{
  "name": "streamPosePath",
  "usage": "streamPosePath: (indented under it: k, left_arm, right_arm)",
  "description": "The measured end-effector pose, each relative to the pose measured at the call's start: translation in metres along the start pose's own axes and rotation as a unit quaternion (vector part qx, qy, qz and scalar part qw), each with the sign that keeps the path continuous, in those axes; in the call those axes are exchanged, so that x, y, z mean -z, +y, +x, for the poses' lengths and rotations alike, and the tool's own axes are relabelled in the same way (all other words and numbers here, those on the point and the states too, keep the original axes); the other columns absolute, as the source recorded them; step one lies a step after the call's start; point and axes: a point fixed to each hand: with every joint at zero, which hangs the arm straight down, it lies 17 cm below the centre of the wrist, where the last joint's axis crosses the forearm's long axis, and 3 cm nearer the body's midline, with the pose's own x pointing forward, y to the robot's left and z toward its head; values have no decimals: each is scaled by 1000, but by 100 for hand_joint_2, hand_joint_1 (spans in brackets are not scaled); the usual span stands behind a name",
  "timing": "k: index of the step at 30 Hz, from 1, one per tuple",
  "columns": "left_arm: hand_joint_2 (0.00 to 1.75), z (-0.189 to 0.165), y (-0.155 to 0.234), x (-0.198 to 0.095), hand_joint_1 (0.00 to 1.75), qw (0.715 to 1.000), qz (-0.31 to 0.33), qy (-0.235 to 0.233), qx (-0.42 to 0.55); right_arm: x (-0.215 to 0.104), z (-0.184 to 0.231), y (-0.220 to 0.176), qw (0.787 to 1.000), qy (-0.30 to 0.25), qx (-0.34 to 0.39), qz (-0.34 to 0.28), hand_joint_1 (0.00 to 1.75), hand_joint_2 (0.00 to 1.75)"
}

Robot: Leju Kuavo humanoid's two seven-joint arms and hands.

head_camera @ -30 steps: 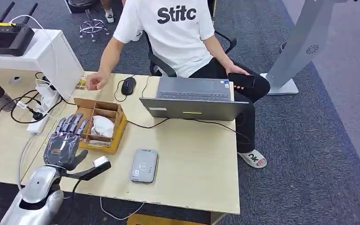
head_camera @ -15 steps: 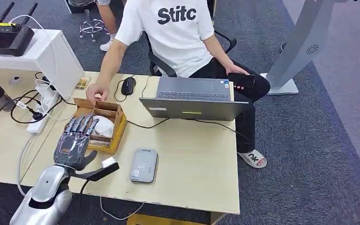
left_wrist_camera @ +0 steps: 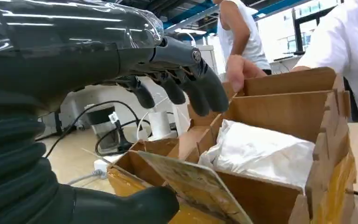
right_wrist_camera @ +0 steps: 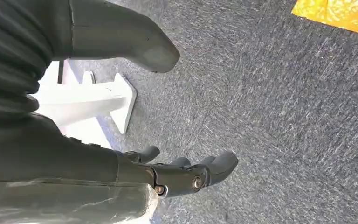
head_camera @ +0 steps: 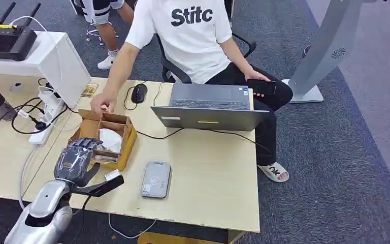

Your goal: Pass the card to the sensor for recognition and then transmit it.

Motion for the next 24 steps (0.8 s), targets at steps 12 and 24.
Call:
streamPosePath:
  k: [12, 24]
  left_arm:
    - [175, -12, -12, -5, 93, 1000, -17, 10, 7]
    - [175, -7, -13, -5, 110, 1000, -14, -7, 16]
  right_arm:
    - [0, 0, 0, 1000, 2, 0, 0, 0, 175]
    - [0, 0, 0, 1000, -1, 0, 1, 0, 175]
